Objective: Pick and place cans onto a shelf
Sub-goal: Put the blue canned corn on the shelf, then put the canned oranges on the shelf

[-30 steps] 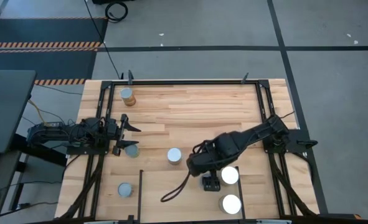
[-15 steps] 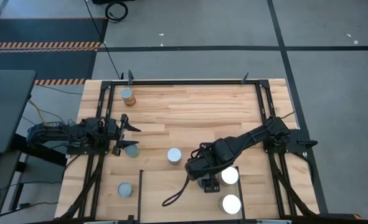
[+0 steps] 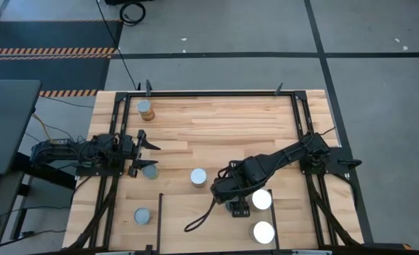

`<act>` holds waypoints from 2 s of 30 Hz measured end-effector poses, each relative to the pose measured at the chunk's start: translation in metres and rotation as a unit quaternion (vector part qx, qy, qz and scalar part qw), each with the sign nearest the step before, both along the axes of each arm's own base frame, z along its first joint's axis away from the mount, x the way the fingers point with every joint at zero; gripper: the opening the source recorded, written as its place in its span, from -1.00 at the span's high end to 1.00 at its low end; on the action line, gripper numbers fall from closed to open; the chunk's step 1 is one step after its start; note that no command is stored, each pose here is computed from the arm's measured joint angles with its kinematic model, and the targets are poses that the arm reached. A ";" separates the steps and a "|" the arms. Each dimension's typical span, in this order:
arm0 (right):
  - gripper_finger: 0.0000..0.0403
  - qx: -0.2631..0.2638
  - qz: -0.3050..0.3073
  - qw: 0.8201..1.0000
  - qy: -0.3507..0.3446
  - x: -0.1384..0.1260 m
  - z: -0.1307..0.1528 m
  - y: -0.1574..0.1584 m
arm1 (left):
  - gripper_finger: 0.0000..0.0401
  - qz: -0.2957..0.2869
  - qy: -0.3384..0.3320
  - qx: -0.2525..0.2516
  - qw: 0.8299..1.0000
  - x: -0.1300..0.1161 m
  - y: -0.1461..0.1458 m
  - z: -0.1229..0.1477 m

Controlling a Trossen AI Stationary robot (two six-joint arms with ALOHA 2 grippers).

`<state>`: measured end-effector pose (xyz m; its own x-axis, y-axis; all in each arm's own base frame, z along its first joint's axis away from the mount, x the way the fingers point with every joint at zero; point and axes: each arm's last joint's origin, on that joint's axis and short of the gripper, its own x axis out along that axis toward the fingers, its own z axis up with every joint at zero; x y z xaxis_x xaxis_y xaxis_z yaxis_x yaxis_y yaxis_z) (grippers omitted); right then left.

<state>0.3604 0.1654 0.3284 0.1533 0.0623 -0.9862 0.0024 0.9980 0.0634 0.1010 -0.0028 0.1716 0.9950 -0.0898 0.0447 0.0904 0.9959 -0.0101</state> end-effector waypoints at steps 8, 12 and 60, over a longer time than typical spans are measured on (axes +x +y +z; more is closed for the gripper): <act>-0.74 0.008 -0.004 1.000 -0.011 0.000 0.010 -0.001 | -0.24 0.000 0.000 0.000 1.000 0.000 0.000 0.000; -0.74 0.038 -0.017 0.999 -0.035 0.001 0.028 -0.005 | -0.24 0.000 0.000 0.000 1.000 0.000 0.000 0.000; -0.74 0.245 -0.630 0.724 0.137 -0.037 -0.130 -0.154 | -0.24 0.096 -0.015 -0.006 0.995 0.000 0.006 0.003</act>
<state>0.3232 0.0116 0.1984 0.1966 0.3958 -0.8970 0.9706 0.0513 0.2353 0.1008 0.0027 0.1745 0.9920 0.1016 0.0750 -0.1002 0.9947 -0.0221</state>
